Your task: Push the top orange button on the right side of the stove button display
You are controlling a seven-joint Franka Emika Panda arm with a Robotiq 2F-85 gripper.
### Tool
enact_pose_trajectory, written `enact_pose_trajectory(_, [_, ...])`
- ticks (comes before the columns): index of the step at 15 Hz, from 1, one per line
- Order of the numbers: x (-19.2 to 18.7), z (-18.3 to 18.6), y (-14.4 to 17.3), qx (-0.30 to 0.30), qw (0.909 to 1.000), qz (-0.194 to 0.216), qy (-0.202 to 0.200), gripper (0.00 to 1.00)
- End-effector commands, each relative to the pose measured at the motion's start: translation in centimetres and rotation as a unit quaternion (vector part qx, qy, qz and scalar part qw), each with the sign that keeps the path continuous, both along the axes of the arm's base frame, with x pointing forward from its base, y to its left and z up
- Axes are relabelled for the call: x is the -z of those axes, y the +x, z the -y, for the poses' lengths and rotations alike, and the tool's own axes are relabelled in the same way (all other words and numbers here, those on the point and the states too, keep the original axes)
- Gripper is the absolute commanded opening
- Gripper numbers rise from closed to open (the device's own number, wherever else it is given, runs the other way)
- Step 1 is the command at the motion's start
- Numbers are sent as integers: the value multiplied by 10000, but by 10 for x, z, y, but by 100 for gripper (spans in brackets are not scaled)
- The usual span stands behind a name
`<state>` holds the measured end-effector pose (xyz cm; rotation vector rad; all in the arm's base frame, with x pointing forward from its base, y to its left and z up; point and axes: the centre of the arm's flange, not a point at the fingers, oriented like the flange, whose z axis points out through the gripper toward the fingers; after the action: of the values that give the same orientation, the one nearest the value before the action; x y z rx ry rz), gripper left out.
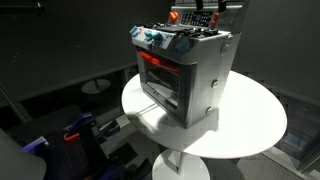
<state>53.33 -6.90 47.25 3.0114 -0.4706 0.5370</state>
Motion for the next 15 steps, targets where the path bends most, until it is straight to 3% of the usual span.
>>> enact_pose_trajectory(1, [3,0,39,232,9994,139,-222,100])
enact_pose_trajectory(6, [12,-1,70,404,9981,224,-406,100])
enact_pose_trajectory(15, [22,-10,104,409,9979,303,-396,100])
